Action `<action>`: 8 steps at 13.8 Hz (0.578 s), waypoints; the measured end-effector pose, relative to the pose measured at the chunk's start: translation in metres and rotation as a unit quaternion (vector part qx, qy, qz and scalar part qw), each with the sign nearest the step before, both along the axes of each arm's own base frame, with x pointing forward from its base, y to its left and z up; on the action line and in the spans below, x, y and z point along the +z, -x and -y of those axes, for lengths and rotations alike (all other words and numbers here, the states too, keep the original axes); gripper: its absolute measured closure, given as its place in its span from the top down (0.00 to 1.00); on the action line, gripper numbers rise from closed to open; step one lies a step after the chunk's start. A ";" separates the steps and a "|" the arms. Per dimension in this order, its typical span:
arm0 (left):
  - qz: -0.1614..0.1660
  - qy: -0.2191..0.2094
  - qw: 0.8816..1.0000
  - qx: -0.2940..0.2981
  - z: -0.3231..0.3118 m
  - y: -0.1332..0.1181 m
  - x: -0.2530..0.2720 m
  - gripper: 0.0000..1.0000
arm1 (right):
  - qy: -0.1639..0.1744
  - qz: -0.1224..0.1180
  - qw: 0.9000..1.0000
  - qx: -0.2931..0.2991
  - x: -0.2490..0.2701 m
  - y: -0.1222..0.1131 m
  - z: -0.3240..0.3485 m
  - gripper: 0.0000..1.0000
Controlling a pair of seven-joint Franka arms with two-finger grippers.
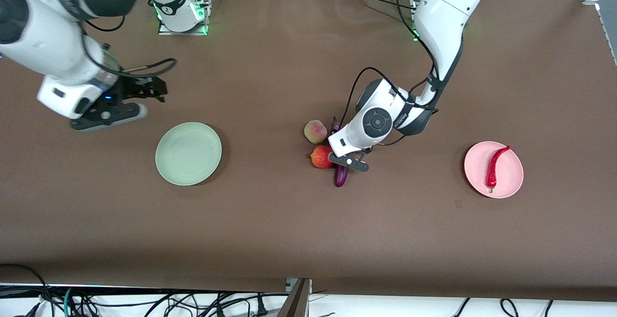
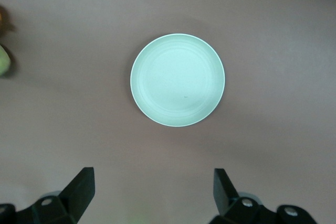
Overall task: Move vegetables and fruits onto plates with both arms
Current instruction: 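Grasp the eggplant with the left gripper while the right gripper reaches the pomegranate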
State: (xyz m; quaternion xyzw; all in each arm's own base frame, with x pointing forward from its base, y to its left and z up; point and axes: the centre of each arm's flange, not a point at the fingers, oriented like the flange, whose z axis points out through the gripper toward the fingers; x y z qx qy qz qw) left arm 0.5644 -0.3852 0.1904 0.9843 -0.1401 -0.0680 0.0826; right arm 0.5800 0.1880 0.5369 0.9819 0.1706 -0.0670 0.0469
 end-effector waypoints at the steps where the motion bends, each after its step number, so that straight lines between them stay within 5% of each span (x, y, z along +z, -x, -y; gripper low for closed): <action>1: 0.002 0.001 1.000 0.002 0.004 0.002 0.000 0.85 | 0.014 -0.010 1.000 0.017 -0.018 0.001 -0.020 1.00; 3: 0.000 -0.002 1.000 0.006 0.003 0.003 -0.006 0.62 | 0.014 -0.021 0.999 0.034 -0.060 -0.009 -0.045 1.00; 5: -0.002 -0.003 1.000 0.009 0.000 0.002 -0.013 0.45 | -0.020 -0.020 0.999 0.019 -0.089 -0.016 -0.070 1.00; 8: -0.002 -0.006 1.000 0.018 -0.009 -0.005 -0.011 0.37 | -0.042 -0.006 0.996 -0.075 -0.115 -0.008 -0.129 1.00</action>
